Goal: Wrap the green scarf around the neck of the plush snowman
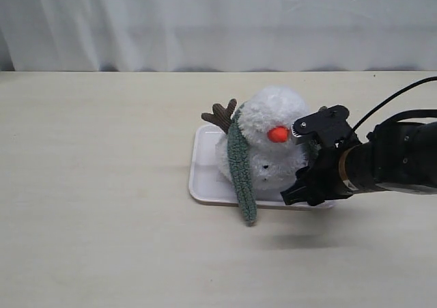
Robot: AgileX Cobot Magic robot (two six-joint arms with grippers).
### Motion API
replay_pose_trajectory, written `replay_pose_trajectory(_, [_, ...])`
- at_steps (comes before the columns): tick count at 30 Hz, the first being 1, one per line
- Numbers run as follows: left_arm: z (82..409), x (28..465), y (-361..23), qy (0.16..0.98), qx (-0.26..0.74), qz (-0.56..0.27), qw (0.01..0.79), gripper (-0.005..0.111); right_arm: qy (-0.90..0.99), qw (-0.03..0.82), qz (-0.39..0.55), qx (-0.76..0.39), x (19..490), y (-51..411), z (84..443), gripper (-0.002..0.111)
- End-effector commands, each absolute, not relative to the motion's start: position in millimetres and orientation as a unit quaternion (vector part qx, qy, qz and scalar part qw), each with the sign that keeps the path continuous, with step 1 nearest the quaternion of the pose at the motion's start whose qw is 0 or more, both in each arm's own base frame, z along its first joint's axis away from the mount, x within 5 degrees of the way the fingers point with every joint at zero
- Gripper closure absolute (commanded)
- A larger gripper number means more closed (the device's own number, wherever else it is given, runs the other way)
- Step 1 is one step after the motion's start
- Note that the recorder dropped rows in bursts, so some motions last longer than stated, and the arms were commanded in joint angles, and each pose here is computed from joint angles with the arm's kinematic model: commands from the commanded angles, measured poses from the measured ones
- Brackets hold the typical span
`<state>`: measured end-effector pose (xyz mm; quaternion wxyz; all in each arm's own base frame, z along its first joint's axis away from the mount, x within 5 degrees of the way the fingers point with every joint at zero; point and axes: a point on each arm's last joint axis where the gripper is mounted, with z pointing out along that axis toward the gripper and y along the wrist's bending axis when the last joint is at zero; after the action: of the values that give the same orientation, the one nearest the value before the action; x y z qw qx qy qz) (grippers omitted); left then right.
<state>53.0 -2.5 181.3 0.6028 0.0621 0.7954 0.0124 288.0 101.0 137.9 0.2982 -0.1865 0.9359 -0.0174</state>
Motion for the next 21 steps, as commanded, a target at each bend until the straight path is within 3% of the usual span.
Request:
replay_pose_trajectory(1, [181, 53, -3, 0.792, 0.061, 0.012, 0.607, 0.107, 0.937, 0.291, -0.046, -0.186, 296, 98, 135, 0.062])
replay_pose_trajectory(8, [181, 53, -3, 0.792, 0.061, 0.012, 0.607, 0.107, 0.943, 0.281, -0.061, -0.169, 298, 95, 131, 0.065])
replay_pose_trajectory(14, [181, 53, -3, 0.792, 0.061, 0.012, 0.607, 0.107, 0.946, 0.279, -0.054, -0.153, 297, 96, 131, 0.104])
replay_pose_trajectory(21, [181, 53, -3, 0.792, 0.061, 0.012, 0.607, 0.107, 0.935, 0.316, 0.01, -0.159, 288, 103, 148, 0.104])
